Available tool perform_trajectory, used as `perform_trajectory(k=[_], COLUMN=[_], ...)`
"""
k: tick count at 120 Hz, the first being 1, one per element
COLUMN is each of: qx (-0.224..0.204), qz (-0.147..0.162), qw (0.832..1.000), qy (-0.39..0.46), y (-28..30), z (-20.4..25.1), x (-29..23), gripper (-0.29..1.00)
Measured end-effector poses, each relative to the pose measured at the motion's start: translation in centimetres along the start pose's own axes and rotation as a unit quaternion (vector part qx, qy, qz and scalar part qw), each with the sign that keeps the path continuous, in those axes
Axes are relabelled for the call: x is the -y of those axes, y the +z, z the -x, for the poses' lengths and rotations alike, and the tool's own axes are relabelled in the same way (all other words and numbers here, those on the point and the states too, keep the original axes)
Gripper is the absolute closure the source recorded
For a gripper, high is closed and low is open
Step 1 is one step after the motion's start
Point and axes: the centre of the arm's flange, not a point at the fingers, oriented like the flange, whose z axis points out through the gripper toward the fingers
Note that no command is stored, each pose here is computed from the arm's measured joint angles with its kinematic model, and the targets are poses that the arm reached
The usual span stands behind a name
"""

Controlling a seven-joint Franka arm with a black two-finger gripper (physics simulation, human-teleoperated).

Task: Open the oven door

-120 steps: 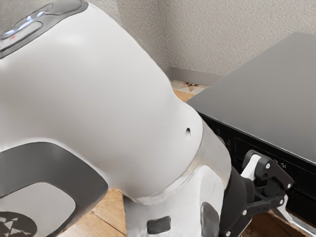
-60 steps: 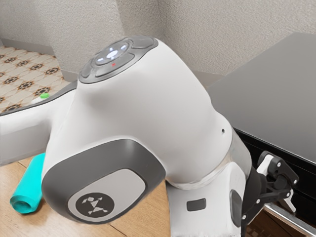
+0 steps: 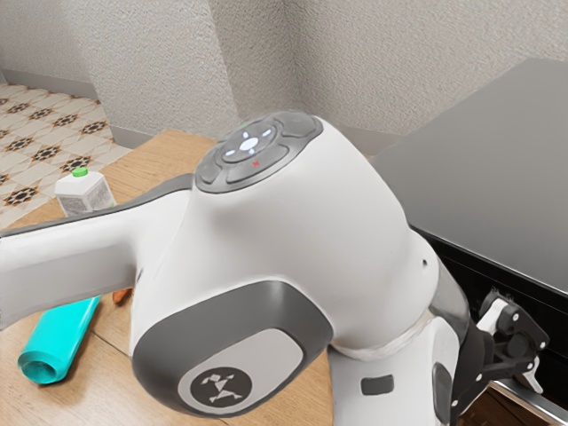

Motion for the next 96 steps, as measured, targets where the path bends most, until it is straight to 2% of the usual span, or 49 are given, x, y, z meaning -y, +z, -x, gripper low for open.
perform_trajectory(k=[16,19,22,25,28,32,34,37,39,41,44,47,50,54,61,72,76,81,96], qx=[0.008,0.019,0.035,0.05,0.061,0.05,0.038,0.026,0.022,0.02,0.025,0.047,0.075,0.116,0.157,0.178,0.18,0.18,0.179], qz=[0.003,-0.004,-0.026,-0.06,-0.11,-0.204,-0.26,-0.326,-0.347,-0.354,-0.336,-0.303,-0.258,-0.186,-0.088,0.035,0.058,0.072,0.08], qw=[1.0,1.0,0.999,0.997,0.992,0.977,0.964,0.944,0.937,0.935,0.941,0.945,0.942,0.93,0.896,0.833,0.816,0.8,0.756], qy=[-0.001,0.001,0.008,0.016,0.02,0.031,0.04,0.045,0.04,0.027,-0.029,-0.113,-0.199,-0.294,-0.405,-0.522,-0.546,-0.568,-0.624], y=[0.5,-0.9,-4.1,-8.5,-14.1,-24.3,-31.2,-41.6,-46.3,-49.3,-50.3,-48.6,-45.2,-38.5,-28.9,-17.7,-15.4,-13.9,-12.6], z=[0.9,1.3,1.5,1.5,1.8,0.6,-0.9,-3.1,-3.6,-3.0,1.8,9.1,16.3,24.6,33.4,41.4,42.3,42.6,42.7], x=[-1.1,-3.4,-7.4,-12.4,-18.3,-25.0,-27.5,-27.5,-25.6,-22.1,-13.7,-6.8,-2.2,2.6,6.0,4.9,4.5,4.2,3.8], gripper=[0.0,0.07,0.08,0.07,0.06,0.04,0.04,0.03,0.03,0.03,0.02,0.02,0.02,0.02,0.01,0.01,0.01,0.0,0.0])
